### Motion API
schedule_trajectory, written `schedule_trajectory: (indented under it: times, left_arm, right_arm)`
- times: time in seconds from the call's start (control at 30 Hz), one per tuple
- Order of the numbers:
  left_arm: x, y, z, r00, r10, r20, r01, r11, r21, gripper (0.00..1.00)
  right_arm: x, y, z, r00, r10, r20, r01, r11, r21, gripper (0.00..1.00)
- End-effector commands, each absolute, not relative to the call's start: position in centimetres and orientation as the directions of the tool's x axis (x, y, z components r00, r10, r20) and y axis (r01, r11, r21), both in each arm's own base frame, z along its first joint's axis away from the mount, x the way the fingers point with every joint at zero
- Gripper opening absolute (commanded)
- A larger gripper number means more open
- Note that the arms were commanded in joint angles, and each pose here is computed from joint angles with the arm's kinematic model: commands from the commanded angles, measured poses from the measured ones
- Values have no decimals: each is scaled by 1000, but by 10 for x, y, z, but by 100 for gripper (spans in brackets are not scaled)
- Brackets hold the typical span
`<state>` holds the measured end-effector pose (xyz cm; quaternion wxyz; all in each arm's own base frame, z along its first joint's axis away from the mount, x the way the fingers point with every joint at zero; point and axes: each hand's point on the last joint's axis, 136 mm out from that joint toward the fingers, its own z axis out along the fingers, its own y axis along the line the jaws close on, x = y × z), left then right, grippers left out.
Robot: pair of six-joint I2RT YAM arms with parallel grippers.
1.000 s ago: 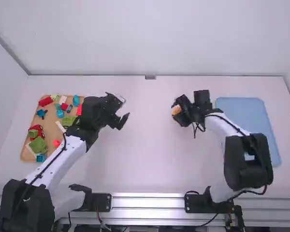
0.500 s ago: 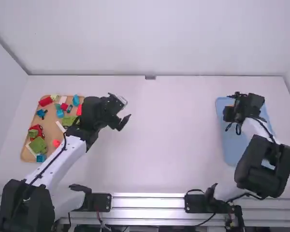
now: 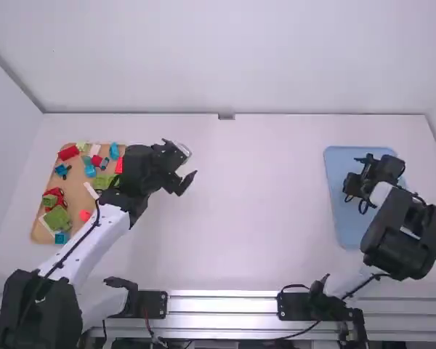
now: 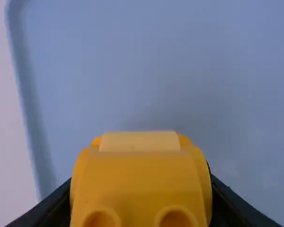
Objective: Assemble lego blocks to make yellow taxi
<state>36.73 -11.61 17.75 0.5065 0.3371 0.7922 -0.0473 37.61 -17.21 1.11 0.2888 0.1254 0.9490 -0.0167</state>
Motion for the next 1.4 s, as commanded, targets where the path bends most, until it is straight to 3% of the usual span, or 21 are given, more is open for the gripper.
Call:
schedule_trajectory:
  times: [0.0, 0.07, 0.47, 0.7, 1.03, 1.37]
  left_arm:
    - [368, -113, 179, -258, 496, -829, 565, 774, 287, 99]
    - [369, -108, 178, -269, 501, -823, 546, 783, 298, 99]
    - [379, -89, 194, -335, 358, -872, 384, 896, 220, 99]
    - [369, -80, 218, -315, 315, -895, 316, 924, 214, 99]
    - [344, -74, 238, -298, 322, -899, 311, 923, 227, 99]
    - [333, -72, 239, -310, 322, -895, 314, 923, 223, 99]
  right_arm:
    - [377, -172, 11, -799, 232, -554, 250, 967, 43, 66]
    - [378, -172, 11, -801, 230, -553, 247, 968, 44, 99]
    - [382, -148, 41, -881, 227, -415, 217, 973, 72, 99]
    - [397, -143, 84, -893, 239, -382, 315, 937, -149, 98]
    - [435, -54, 159, -832, 32, -553, 193, 952, -236, 99]
    - [423, 40, 210, -713, -139, -687, 10, 978, -209, 99]
